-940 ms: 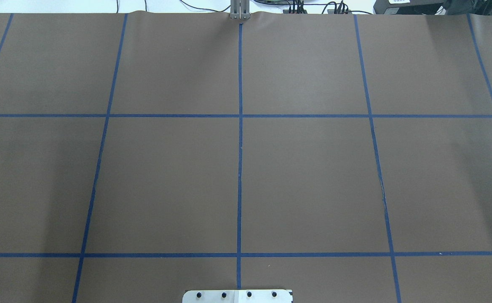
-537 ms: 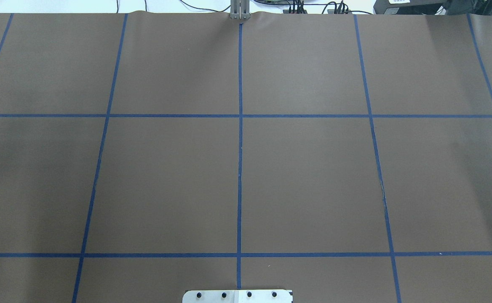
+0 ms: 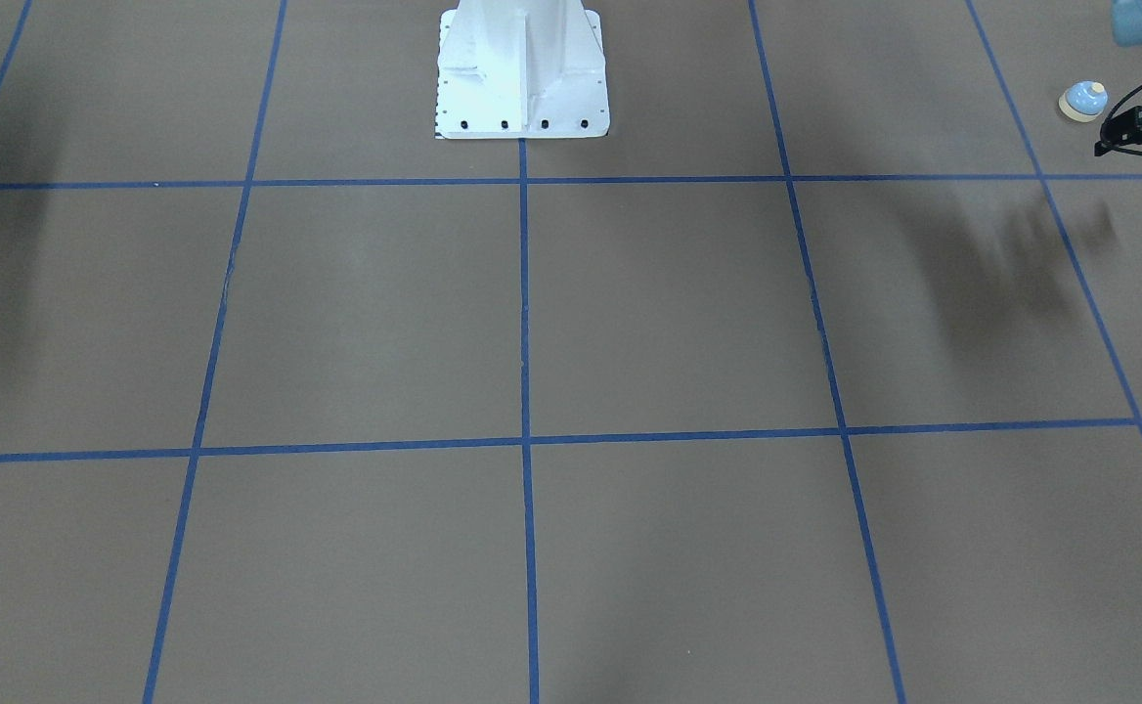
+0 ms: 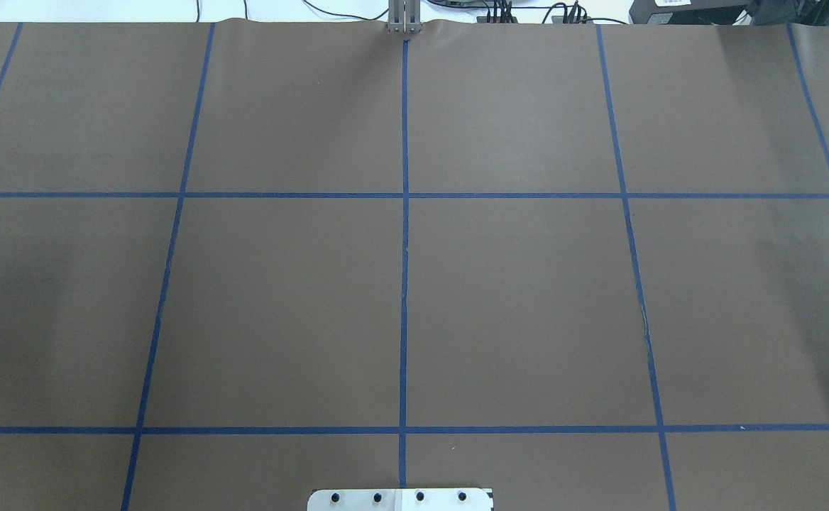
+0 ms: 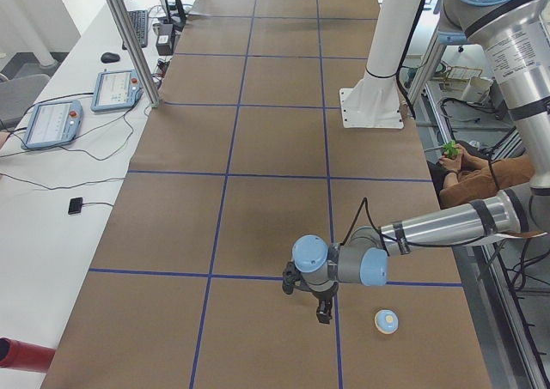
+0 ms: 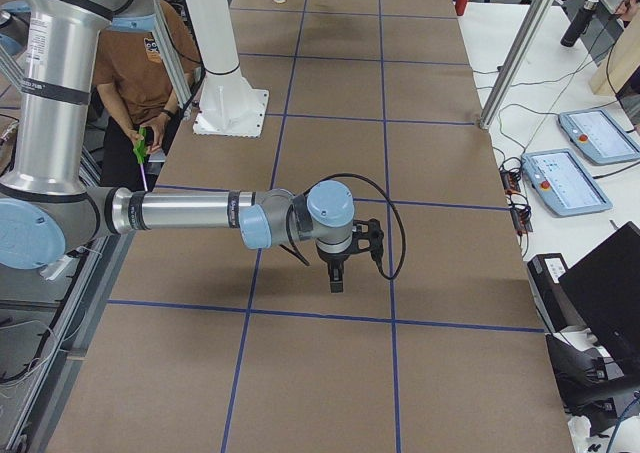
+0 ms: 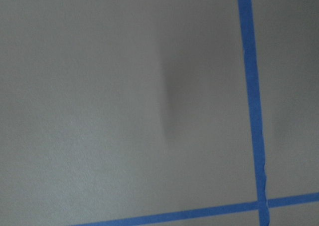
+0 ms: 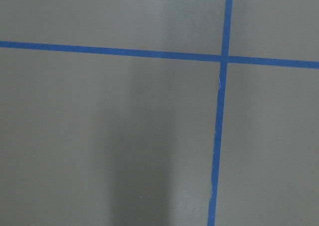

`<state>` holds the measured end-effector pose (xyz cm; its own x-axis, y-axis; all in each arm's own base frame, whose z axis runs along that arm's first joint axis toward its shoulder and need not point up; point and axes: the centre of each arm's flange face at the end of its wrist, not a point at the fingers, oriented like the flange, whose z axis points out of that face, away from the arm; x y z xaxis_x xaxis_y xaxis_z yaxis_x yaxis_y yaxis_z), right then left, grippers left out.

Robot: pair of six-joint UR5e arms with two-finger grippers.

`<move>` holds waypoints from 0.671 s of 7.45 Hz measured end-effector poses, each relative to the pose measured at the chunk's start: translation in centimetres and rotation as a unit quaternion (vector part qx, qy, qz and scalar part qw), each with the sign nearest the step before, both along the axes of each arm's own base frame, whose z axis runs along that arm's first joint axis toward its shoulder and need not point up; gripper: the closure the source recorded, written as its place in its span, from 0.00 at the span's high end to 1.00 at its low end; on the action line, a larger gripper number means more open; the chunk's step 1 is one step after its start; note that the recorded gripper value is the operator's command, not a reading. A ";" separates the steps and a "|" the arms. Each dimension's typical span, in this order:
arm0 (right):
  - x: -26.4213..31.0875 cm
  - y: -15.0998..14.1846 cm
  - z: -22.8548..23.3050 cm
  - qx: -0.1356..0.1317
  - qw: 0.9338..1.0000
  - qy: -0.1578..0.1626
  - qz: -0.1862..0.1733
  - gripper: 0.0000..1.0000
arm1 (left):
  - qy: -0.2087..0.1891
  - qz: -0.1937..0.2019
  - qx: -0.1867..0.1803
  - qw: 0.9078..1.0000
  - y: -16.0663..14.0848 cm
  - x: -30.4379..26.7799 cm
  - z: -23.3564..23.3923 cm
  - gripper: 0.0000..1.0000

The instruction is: Place and press bell with both arms

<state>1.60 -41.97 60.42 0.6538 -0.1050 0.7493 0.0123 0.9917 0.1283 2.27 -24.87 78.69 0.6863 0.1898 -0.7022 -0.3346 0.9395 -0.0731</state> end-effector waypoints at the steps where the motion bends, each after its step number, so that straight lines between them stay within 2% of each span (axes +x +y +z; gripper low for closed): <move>1: -0.7 -0.1 -0.1 0.005 1.000 -0.001 -0.008 1.00 | 0.000 0.003 -0.009 1.000 2.7 -0.7 0.8 1.00; 2: -1.4 -0.2 -0.3 0.010 1.000 -0.002 -0.016 1.00 | -0.001 0.004 -0.018 1.000 4.4 -1.1 1.3 1.00; 5: -3.3 -0.3 -0.7 0.023 0.999 -0.001 -0.036 1.00 | -0.003 0.008 -0.046 0.999 6.8 -1.6 2.6 1.00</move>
<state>-1.69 -42.26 59.70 0.6411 -0.1868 0.7444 0.0836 0.9812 0.1741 0.72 -18.10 81.27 0.6875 0.1359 -0.7133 -0.3485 0.9236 -0.1599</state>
